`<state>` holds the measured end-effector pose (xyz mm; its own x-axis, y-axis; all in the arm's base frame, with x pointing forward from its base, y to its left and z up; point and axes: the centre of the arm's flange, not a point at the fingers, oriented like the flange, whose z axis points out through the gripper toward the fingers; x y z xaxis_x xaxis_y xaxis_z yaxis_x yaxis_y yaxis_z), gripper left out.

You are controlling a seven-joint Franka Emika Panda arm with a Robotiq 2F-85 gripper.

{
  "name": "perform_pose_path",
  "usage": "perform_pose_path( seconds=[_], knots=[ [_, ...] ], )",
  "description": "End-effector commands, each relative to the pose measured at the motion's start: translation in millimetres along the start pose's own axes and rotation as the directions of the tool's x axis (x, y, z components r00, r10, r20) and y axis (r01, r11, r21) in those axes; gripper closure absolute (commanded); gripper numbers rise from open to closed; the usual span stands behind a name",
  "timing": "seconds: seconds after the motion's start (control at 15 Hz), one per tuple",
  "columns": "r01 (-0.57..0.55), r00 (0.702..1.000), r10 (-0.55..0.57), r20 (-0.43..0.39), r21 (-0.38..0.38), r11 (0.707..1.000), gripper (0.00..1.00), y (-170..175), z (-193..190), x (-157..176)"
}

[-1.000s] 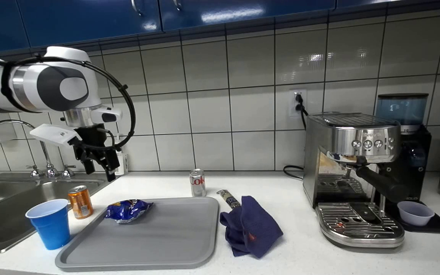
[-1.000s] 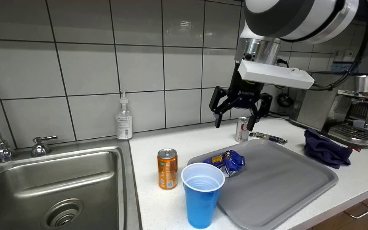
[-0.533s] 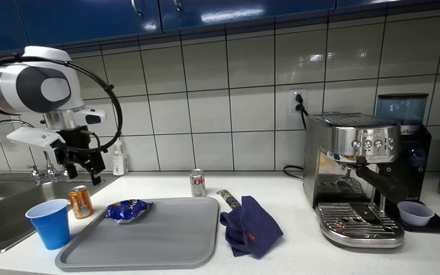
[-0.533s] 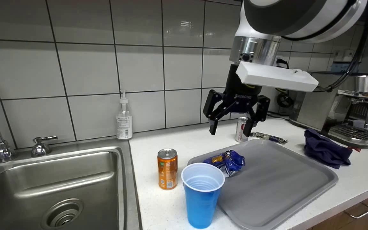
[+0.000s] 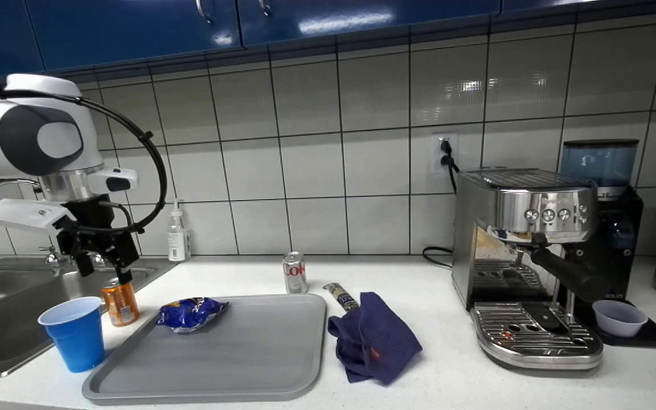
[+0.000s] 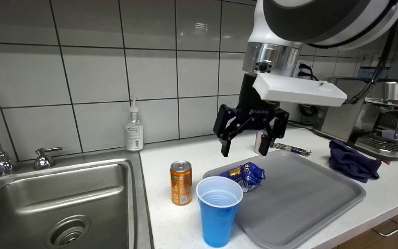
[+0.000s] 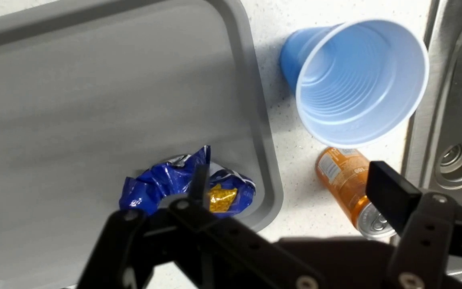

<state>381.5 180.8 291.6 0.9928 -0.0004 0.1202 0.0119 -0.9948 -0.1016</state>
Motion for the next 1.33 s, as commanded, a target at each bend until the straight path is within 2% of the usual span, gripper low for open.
perform_pose_path(
  seconds=[0.0, 0.73, 1.27],
  knots=[
    [0.023, 1.000, -0.023, -0.019, -0.003, 1.000, 0.00, -8, -1, -17],
    [0.087, 0.996, -0.087, 0.006, -0.036, 0.996, 0.00, -24, 16, -38],
    [0.093, 0.996, -0.093, 0.014, -0.064, 0.994, 0.00, -29, 34, -45]
  ],
)
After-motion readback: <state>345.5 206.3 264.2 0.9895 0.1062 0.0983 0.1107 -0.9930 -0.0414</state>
